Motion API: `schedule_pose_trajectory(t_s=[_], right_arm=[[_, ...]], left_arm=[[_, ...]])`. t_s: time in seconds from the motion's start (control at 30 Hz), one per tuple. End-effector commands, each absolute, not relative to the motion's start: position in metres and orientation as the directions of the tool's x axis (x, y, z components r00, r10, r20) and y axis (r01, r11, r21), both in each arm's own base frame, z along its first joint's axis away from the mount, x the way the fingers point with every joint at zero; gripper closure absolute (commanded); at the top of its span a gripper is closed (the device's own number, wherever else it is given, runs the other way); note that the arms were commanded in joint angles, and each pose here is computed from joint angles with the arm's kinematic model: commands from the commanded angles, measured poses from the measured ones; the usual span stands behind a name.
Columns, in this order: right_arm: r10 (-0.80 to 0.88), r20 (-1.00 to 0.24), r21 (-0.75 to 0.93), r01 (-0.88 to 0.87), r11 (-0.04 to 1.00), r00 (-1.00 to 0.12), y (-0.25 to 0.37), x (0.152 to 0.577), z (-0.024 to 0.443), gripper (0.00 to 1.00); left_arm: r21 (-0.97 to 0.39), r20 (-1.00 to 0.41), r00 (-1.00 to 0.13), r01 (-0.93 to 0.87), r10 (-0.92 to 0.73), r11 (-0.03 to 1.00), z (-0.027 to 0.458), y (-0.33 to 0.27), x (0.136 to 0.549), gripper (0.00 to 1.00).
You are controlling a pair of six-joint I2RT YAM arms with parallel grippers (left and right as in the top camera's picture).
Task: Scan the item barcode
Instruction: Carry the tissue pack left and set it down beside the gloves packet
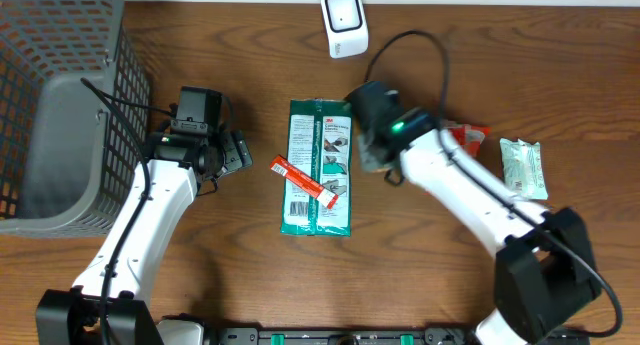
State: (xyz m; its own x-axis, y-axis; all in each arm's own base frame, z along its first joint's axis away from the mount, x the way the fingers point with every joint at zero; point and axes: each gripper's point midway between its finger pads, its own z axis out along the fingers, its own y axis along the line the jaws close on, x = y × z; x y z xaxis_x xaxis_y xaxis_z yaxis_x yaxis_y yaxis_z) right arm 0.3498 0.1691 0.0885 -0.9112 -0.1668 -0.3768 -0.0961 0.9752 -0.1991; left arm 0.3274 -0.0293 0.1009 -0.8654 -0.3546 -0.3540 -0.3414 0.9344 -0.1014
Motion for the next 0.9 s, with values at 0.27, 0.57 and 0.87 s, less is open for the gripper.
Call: schedule_pose_trajectory(t_s=[0.27,0.57,0.87], right_arm=[[-0.315,-0.376,-0.567,-0.052,0.822,-0.871,0.152,0.352,0.059,0.98],[-0.314,-0.351,-0.512,-0.099,0.853,-0.882,0.163,0.351,0.046,0.60],[-0.276,-0.352,-0.450,-0.096,0.888,-0.894,0.164,0.355,0.044,0.40]], left_arm=[[-0.098,-0.360,-0.860,-0.351,-0.362,0.931,0.103,-0.027,0.330,0.11],[-0.098,-0.360,-0.860,-0.351,-0.362,0.931,0.103,-0.027,0.330,0.11],[-0.098,-0.360,-0.860,-0.351,-0.362,0.931,0.103,-0.027,0.330,0.12]])
